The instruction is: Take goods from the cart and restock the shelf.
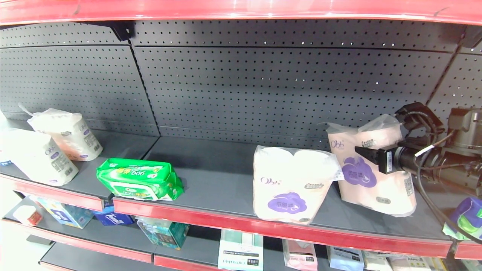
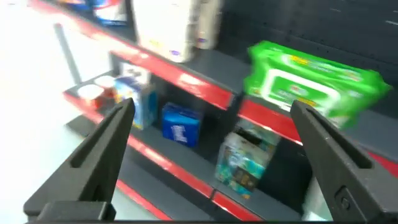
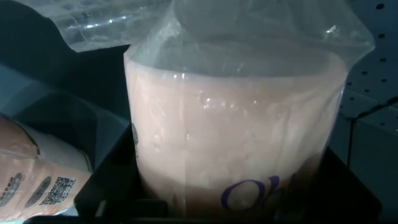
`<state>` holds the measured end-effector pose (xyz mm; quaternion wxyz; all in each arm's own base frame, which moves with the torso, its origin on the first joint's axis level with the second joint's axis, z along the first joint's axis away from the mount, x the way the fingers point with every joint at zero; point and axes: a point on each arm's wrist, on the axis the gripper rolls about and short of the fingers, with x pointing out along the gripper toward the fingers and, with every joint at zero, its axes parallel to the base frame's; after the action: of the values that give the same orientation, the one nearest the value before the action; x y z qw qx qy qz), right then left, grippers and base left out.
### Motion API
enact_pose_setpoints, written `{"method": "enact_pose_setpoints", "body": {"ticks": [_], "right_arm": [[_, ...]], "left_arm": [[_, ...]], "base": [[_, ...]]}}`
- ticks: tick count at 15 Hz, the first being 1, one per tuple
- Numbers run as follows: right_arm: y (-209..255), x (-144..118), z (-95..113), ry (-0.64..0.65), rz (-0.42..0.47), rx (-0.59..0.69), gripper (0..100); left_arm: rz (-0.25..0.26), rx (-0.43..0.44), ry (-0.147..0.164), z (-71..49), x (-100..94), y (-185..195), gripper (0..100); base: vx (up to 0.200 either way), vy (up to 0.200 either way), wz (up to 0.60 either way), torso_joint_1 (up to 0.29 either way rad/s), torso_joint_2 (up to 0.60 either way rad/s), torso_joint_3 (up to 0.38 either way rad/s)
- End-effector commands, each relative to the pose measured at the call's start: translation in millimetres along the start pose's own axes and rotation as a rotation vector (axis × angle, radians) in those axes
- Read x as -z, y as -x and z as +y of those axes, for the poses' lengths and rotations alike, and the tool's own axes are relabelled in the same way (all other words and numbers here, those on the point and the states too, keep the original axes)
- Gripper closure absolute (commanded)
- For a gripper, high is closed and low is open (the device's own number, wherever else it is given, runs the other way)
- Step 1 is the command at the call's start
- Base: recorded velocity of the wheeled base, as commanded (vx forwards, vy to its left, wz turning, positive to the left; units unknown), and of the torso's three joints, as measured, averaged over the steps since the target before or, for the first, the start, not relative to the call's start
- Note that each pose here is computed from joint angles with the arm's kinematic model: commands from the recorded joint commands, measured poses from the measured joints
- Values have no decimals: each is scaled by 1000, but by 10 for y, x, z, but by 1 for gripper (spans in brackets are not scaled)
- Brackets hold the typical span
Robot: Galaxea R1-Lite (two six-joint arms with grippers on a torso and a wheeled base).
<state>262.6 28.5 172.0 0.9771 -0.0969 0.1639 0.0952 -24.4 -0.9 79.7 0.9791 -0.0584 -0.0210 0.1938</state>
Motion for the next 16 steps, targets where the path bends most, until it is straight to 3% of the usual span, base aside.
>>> {"method": "enact_pose_setpoints", "body": {"ticks": [1, 3, 5, 7, 14, 16], "right_arm": [[4, 3, 8, 3, 1, -3, 100], [8, -5, -10, 1, -2, 3, 100], [5, 4, -21, -2, 2, 7, 100], [6, 12, -24, -1, 3, 8, 100], [-28, 44, -69, -10, 12, 22, 100], [-146, 51, -112, -12, -20, 20, 100]], "left_arm": [[5, 150, -11, -20, 11, -7, 0], [9, 203, -36, -32, 12, -5, 0], [38, 204, -98, -29, 48, -4, 0], [36, 212, -118, -30, 48, -4, 0], [35, 212, -118, -30, 47, -4, 0], [35, 211, -118, -30, 47, -4, 0]], "base": [[0, 0, 0, 0, 0, 0], [0, 0, 0, 0, 0, 0], [0, 0, 0, 0, 0, 0], [0, 0, 0, 0, 0, 0], [0, 0, 0, 0, 0, 0], [0, 0, 0, 0, 0, 0]]}}
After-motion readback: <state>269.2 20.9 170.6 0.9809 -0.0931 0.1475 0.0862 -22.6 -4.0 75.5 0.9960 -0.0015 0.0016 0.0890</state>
